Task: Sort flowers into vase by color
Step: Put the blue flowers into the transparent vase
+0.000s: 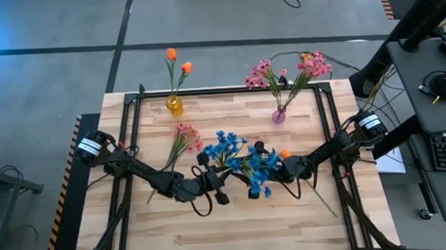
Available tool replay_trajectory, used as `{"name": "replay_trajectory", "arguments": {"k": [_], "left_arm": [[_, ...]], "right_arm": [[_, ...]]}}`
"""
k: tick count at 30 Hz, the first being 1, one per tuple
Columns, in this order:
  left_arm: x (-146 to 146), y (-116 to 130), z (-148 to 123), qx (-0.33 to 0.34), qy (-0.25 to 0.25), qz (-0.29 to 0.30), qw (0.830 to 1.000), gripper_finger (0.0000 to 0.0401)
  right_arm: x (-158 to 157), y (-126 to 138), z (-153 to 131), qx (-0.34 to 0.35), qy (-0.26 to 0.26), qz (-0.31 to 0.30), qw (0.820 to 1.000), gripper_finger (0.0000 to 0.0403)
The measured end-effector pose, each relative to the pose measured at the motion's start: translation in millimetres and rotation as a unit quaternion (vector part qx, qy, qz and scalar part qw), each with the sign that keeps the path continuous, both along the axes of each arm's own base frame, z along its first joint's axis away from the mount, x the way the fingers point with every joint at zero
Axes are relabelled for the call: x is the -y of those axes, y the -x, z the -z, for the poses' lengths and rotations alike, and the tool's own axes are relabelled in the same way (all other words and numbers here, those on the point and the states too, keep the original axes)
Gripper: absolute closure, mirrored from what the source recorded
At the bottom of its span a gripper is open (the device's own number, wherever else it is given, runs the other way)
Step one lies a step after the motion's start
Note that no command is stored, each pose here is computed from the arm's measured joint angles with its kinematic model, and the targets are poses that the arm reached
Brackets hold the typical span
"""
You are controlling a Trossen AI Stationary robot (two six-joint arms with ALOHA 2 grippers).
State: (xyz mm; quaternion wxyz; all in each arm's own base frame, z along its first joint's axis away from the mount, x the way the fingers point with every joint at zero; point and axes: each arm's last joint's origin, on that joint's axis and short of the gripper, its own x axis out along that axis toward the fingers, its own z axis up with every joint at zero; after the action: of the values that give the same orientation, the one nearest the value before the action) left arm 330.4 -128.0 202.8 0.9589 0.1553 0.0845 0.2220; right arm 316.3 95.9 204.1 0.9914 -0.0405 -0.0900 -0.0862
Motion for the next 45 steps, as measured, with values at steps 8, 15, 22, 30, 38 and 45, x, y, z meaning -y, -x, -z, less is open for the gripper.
{"name": "replay_trajectory", "arguments": {"k": [8,15,22,30,38,45], "left_arm": [[1,0,0,0.004,0.008,0.0,1.0,0.0393],[2,1,0,0.007,0.013,0.002,1.0,0.0395],[3,2,1,0.007,0.014,-0.001,1.0,0.0396],[2,3,3,0.005,0.013,-0.002,1.0,0.0397],[2,4,4,0.003,0.012,-0.002,1.0,0.0397],[2,4,4,0.002,0.012,-0.001,1.0,0.0397]], "right_arm": [[-6,3,-3,0.003,-0.001,-0.012,1.0,0.0197],[-10,8,-11,-0.007,-0.001,0.001,1.0,0.0197],[-11,12,-15,-0.022,-0.003,0.003,1.0,0.0197],[-14,15,-18,-0.022,-0.004,-0.002,1.0,0.0197],[-21,23,-23,-0.046,-0.007,0.007,0.999,0.0197],[-26,35,-30,-0.081,-0.019,0.02,0.996,0.0197]]}}
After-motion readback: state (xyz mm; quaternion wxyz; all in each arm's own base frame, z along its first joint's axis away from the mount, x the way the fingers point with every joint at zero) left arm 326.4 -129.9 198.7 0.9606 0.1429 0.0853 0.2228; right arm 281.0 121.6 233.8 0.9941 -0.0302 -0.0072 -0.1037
